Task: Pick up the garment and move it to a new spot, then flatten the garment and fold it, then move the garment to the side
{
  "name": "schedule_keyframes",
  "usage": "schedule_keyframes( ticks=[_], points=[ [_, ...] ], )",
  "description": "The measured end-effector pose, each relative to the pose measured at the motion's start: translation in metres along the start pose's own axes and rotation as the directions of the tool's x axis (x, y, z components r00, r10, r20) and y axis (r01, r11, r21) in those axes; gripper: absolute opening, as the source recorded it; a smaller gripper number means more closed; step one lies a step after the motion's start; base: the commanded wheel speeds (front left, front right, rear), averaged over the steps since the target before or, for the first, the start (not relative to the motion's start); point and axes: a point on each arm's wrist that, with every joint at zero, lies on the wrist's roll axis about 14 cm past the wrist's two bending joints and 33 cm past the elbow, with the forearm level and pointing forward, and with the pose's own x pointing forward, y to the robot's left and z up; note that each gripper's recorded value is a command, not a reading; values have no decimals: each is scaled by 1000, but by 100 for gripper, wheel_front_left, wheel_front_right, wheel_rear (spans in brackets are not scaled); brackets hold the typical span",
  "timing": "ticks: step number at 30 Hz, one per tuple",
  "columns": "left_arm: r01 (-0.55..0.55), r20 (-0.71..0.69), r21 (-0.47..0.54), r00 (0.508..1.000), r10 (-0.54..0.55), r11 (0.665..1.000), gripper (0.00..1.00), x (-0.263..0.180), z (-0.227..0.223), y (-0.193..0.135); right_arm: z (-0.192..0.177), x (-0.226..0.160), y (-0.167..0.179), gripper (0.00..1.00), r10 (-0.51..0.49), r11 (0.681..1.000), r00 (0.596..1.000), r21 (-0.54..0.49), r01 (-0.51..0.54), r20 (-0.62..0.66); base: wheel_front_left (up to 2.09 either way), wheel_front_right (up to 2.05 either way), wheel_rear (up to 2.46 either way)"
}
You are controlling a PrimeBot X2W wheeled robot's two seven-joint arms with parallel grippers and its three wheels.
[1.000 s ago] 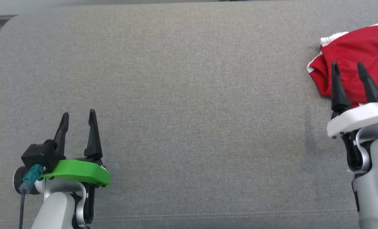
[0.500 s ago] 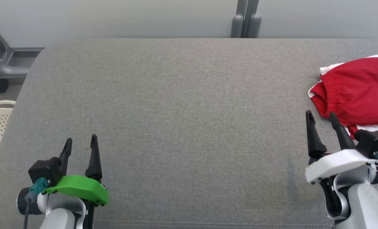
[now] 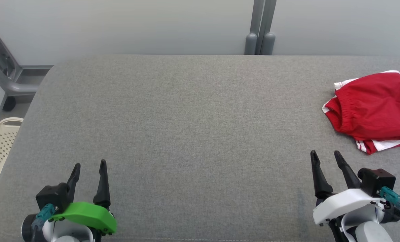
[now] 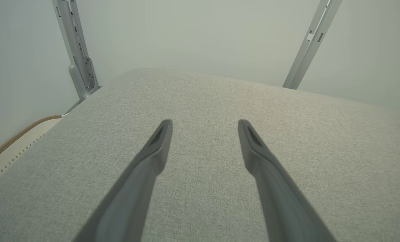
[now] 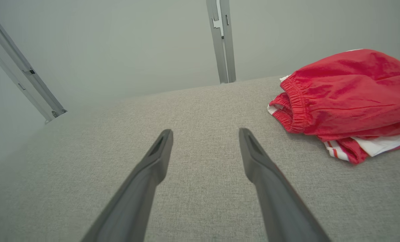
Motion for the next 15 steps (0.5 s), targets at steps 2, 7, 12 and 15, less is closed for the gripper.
schedule_keyframes(
  ticks=[2, 7, 12, 15],
  points=[
    [4, -8, 1, 1000, -4, 1000, 100, -3, -4, -1, -2, -4, -2, 100, -6, 1000, 1000, -6, 6, -5, 0, 0, 0],
    [16, -24, -3, 1000, -16, 1000, 100, -9, -13, -5, 0, -11, -6, 100, -22, 1000, 1000, -4, 22, 11, 0, 0, 0],
    [28, -24, -4, 999, -28, 1000, 100, -11, -14, -11, 2, -17, -11, 100, -38, 999, 999, 1, 38, 22, 0, 0, 0],
    [32, -21, -7, 999, -33, 999, 100, -11, -13, -13, 2, -18, -10, 100, -36, 999, 999, 1, 36, 27, 0, 0, 0]
  ],
)
